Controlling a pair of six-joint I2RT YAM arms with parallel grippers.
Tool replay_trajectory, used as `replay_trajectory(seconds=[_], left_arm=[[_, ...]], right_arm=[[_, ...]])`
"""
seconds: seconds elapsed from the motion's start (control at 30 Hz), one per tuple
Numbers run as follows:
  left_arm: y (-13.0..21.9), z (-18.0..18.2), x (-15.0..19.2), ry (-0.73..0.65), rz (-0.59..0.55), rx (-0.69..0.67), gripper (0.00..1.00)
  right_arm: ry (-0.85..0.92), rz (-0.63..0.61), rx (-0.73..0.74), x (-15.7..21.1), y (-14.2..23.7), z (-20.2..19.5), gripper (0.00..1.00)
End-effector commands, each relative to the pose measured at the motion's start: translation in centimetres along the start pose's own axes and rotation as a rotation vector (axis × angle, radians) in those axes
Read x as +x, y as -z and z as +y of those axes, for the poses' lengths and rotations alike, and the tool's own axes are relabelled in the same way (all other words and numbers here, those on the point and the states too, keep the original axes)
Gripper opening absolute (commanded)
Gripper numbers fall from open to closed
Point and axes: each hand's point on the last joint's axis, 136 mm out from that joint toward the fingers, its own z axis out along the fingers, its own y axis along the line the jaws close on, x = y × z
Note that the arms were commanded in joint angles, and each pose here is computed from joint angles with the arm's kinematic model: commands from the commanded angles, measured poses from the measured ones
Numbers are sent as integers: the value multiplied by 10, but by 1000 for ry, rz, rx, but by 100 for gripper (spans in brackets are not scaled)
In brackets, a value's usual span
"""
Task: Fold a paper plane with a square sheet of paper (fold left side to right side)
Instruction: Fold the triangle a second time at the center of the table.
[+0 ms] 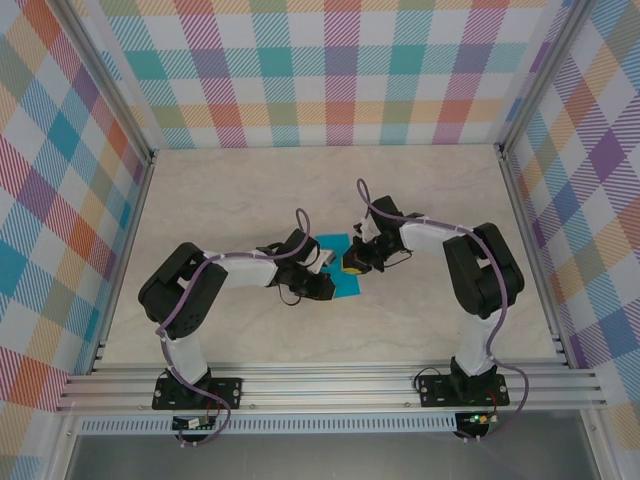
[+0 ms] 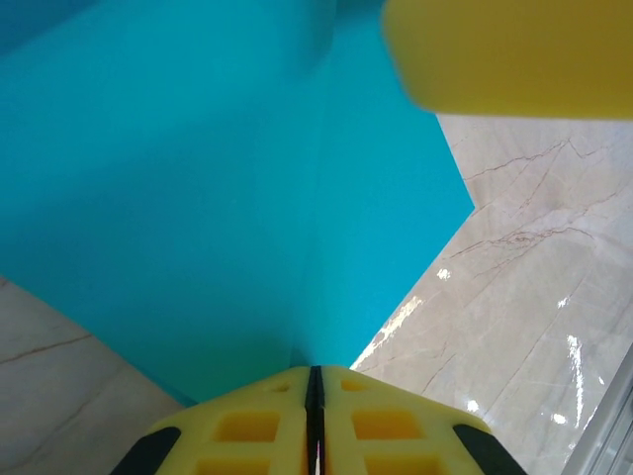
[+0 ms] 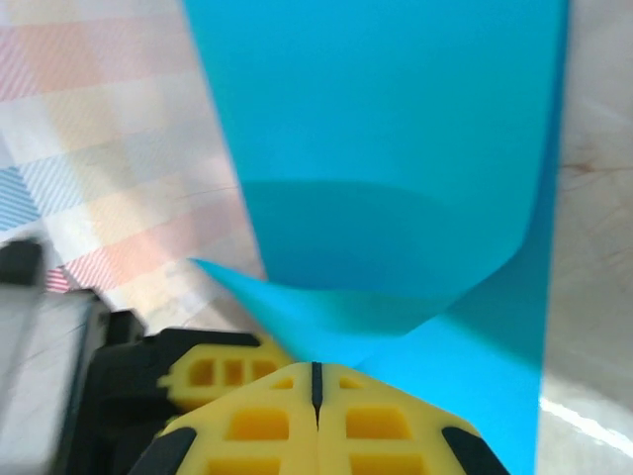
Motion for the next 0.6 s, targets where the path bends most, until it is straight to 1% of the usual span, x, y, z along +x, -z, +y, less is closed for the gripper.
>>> replay_trajectory(seconds=[0.0,0.3,0.57], left_arm=[[-10,29,42,58,117,-86,8],[-10,30,40,60,114,-90,7],[-11,30,39,59,114,-95,7]], right_arm=[[72,36,-56,15,2,15,0],[74,94,-39,22,-24,17,0],[54,118,4,24,-38,3,1]])
